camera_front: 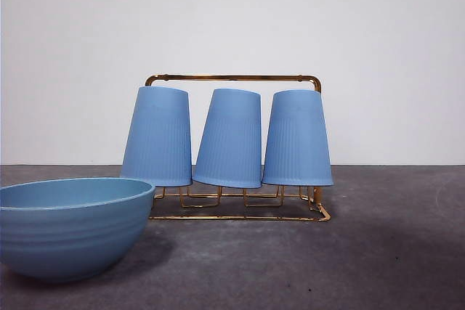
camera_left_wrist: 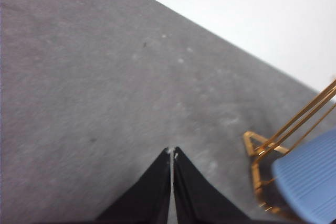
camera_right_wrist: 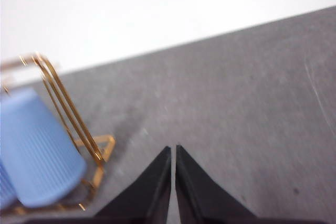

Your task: Right arm lift cup from the cupboard, then place it on the right of the bowl

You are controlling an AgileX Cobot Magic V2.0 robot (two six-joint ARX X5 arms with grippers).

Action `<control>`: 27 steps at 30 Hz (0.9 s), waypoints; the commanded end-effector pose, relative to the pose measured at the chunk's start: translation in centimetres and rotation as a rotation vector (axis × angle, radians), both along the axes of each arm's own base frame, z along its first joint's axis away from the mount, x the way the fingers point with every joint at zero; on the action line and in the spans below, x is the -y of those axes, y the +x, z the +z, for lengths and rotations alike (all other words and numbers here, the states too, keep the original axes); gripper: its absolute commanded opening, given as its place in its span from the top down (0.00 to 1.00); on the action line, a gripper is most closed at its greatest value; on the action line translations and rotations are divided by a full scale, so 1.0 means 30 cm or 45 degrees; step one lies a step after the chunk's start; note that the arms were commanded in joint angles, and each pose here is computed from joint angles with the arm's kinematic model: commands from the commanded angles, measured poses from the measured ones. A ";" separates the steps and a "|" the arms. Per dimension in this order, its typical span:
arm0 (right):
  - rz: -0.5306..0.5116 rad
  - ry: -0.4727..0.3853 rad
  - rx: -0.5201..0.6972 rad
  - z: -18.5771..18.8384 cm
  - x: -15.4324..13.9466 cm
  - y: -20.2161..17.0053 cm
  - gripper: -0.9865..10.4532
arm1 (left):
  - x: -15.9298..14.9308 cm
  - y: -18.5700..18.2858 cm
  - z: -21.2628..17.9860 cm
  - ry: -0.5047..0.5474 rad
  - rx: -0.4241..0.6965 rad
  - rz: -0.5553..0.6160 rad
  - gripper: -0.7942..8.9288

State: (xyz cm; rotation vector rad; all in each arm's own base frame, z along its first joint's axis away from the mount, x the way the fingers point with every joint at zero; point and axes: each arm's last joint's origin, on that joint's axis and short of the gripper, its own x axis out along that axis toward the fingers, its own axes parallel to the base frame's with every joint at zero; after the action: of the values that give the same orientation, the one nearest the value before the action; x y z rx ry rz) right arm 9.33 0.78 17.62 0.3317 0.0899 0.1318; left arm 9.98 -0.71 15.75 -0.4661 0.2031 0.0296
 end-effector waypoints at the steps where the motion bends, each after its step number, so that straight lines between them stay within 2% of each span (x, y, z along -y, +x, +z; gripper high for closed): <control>1: 0.024 0.089 0.057 0.078 -0.002 -0.010 0.90 | 0.004 0.000 0.073 -0.099 0.067 -0.005 0.91; 8: 0.129 0.118 0.009 0.256 -0.009 -0.017 0.90 | 0.014 0.011 0.285 -0.090 0.149 -0.055 0.91; 9: 0.210 0.122 -0.039 0.322 -0.016 -0.011 0.90 | 0.021 0.024 0.378 -0.055 0.163 -0.124 0.91; 11: 0.286 0.120 -0.073 0.367 -0.022 -0.004 0.90 | 0.026 0.034 0.436 -0.039 0.148 -0.178 0.91; 17: 0.487 0.113 -0.155 0.483 -0.038 0.021 0.90 | 0.047 0.075 0.592 0.023 0.054 -0.396 0.91; 24: 0.671 0.011 -0.188 0.597 -0.051 0.050 0.90 | 0.076 0.142 0.708 0.089 -0.146 -0.698 0.91; 27: 0.762 -0.052 -0.216 0.634 -0.062 0.068 0.90 | 0.093 0.164 0.746 0.160 -0.225 -0.821 0.91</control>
State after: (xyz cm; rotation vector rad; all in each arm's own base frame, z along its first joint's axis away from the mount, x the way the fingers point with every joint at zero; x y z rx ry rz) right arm 11.19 2.51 36.15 0.3319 0.3790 0.6628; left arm 14.93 -3.37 37.09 -0.3369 0.5481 -0.5032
